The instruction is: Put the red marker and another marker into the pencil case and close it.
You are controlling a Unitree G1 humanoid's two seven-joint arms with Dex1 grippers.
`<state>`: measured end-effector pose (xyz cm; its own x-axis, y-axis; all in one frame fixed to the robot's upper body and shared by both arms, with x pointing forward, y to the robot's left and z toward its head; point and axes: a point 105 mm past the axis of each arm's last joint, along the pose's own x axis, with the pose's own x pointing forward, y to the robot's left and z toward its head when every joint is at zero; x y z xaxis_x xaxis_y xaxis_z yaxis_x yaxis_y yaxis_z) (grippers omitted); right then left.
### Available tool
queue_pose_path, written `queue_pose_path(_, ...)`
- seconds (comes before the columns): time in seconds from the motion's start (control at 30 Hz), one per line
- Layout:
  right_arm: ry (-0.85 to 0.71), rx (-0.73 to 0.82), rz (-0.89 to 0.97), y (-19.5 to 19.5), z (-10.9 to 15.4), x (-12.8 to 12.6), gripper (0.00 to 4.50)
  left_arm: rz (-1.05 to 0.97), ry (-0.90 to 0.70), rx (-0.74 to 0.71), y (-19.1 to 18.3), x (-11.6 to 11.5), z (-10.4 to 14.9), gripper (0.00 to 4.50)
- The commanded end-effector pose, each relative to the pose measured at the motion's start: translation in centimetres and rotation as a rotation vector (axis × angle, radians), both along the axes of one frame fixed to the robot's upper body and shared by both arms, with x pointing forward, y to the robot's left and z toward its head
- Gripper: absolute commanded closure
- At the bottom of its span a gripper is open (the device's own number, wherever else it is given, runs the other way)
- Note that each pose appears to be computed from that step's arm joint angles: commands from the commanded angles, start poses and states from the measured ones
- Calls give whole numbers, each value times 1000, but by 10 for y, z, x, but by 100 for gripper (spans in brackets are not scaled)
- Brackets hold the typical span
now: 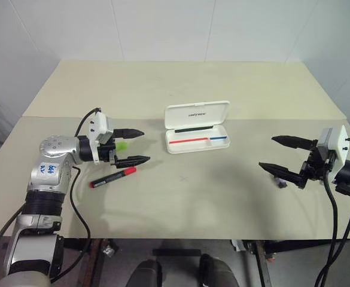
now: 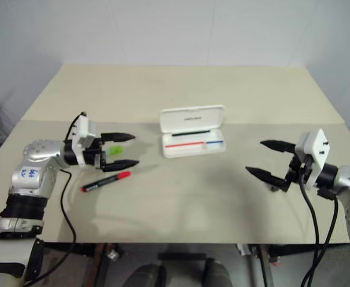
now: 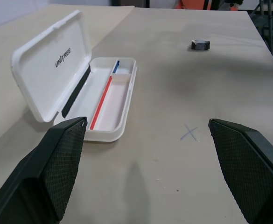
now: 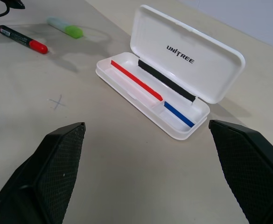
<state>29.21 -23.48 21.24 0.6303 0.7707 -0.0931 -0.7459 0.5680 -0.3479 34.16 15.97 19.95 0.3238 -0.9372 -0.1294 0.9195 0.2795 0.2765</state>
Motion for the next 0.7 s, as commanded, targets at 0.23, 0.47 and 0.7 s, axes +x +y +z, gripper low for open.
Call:
queue_pose_path(0.23, -59, -2, 104, 26, 20, 5, 0, -18, -56, 13, 2, -6, 12, 6)
queue_pose_path(0.47, -46, -10, 150, 37, 16, 21, 0, -23, -71, 21, 1, -5, 17, 6)
queue_pose_path(0.7, -45, -18, 225, 54, 17, 36, 0, -31, -84, 27, 3, -13, 23, 6)
